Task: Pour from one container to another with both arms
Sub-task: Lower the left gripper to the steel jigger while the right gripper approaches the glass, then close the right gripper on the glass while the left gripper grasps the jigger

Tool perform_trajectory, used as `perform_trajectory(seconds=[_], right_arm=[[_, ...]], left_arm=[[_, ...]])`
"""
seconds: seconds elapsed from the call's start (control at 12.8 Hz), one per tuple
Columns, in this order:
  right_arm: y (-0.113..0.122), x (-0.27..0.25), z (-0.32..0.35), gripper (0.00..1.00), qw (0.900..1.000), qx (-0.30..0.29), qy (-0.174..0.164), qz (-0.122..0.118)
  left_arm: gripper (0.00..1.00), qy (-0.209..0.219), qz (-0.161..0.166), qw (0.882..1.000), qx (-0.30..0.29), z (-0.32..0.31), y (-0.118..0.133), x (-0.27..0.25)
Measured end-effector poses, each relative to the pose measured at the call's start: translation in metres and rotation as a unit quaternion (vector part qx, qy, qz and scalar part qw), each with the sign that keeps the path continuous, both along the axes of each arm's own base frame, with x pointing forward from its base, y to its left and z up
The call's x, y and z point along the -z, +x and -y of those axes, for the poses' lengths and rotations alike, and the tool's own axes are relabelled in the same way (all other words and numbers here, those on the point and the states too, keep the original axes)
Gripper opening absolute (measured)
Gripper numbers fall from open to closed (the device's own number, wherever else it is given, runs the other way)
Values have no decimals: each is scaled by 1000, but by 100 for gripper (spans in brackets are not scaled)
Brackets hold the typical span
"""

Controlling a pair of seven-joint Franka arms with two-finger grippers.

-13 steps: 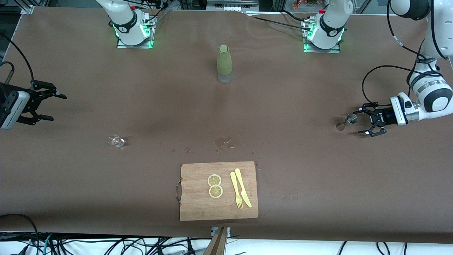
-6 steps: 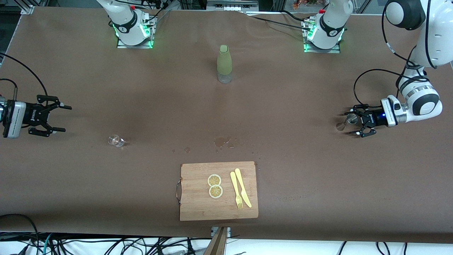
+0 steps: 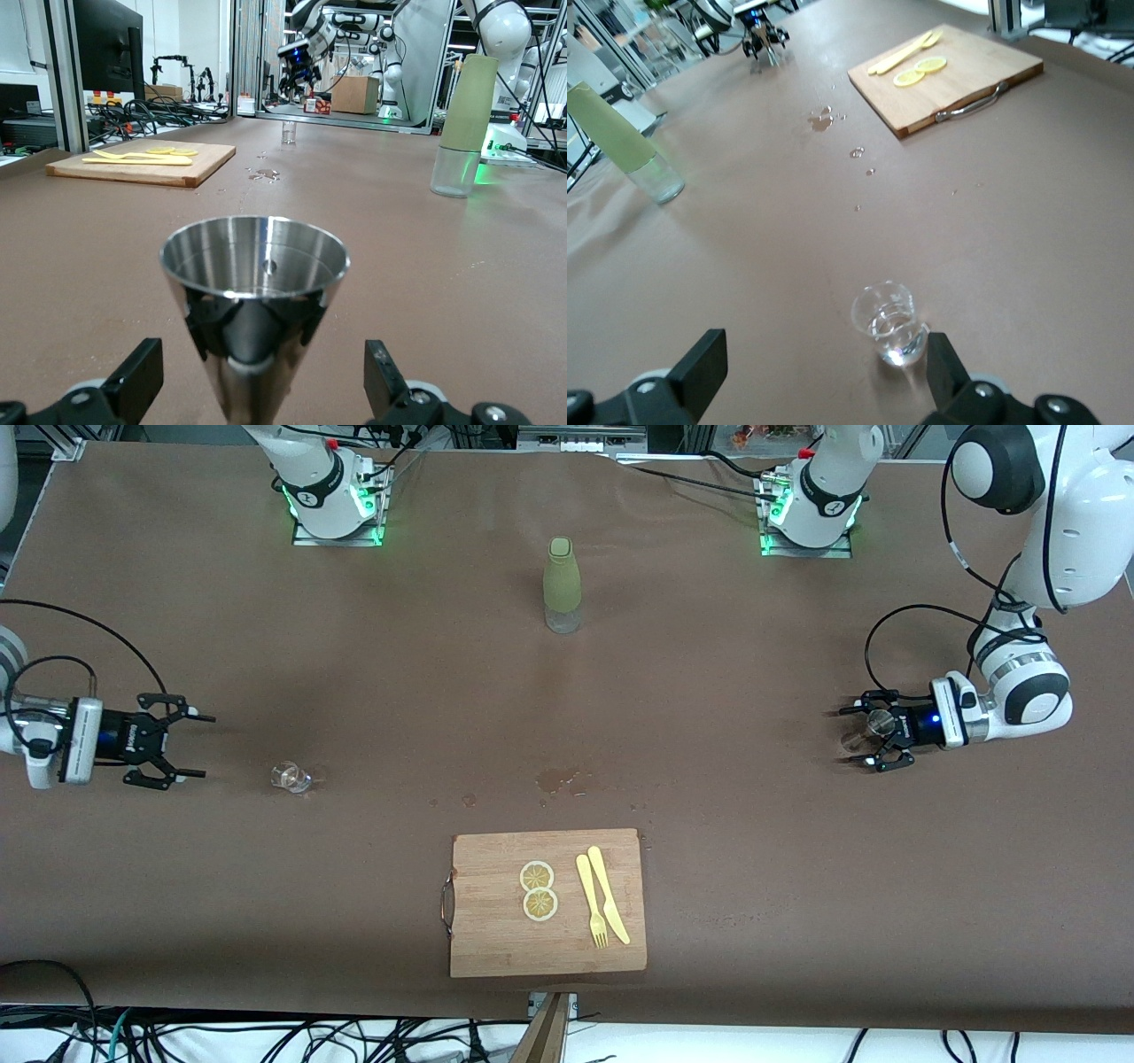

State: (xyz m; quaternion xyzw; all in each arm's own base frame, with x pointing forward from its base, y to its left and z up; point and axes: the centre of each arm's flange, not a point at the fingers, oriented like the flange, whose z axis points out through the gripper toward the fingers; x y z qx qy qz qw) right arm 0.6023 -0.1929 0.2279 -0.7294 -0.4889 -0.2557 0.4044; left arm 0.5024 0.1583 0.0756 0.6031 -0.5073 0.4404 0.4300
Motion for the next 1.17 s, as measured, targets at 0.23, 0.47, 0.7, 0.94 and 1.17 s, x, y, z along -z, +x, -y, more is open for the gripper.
perform_trajectory(seconds=[0.23, 0.47, 0.7, 0.94, 1.17], right_arm=[[7, 40, 1, 100, 999, -28, 16, 40], [14, 70, 1, 100, 996, -48, 26, 69], [16, 98, -5, 100, 994, -49, 44, 82], [23, 115, -17, 100, 994, -54, 53, 83], [33, 125, -44, 100, 993, -61, 57, 86]], left_arm=[[89, -6, 2, 1000, 3, 1, 1, -2], [70, -9, 4, 1000, 5, 2, 2, -3], [55, -9, 4, 1000, 5, 2, 3, -3], [46, -9, 5, 1000, 5, 1, 4, -2], [30, -11, 6, 1000, -1, 1, 5, -1]])
